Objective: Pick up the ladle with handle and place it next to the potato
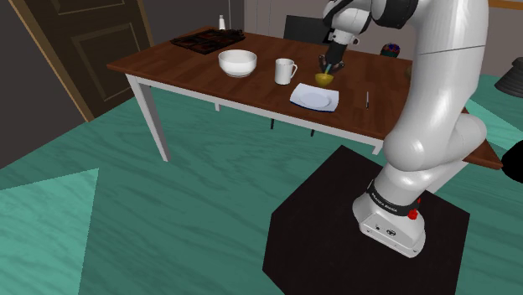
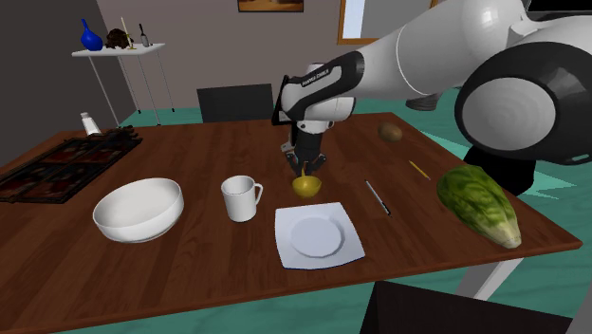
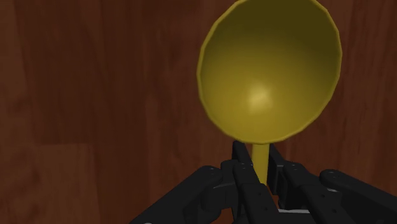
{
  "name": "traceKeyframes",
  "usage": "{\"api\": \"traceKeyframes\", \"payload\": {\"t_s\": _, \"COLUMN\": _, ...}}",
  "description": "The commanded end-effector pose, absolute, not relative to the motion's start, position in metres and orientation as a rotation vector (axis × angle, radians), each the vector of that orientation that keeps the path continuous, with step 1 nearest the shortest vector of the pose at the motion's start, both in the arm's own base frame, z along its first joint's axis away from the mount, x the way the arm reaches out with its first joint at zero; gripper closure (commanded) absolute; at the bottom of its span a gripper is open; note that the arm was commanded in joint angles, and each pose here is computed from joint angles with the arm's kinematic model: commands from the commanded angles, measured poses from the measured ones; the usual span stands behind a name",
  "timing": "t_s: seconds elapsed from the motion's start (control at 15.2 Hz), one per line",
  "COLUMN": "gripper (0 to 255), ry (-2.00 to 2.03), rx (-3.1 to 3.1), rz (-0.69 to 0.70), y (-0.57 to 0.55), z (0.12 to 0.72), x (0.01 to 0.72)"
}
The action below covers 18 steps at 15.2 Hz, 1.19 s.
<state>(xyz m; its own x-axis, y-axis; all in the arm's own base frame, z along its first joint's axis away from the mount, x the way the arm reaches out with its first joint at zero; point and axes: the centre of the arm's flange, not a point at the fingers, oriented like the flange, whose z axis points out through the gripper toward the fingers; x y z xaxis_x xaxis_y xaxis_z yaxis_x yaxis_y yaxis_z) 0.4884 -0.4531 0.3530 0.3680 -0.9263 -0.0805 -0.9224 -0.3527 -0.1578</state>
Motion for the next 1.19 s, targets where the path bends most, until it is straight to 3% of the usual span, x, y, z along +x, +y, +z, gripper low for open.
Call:
{"api": "traceKeyframes", "payload": {"t_s": 0.0, "gripper": 255, "ry": 1.673, "rx": -2.448, "rz": -0.033, "y": -0.453, "z": 0.363, "x": 0.488}}
{"api": "traceKeyframes", "payload": {"t_s": 1.12, "gripper": 255, "ry": 1.673, "rx": -2.448, "rz": -0.033, "y": -0.453, "z": 0.453, "x": 0.488}}
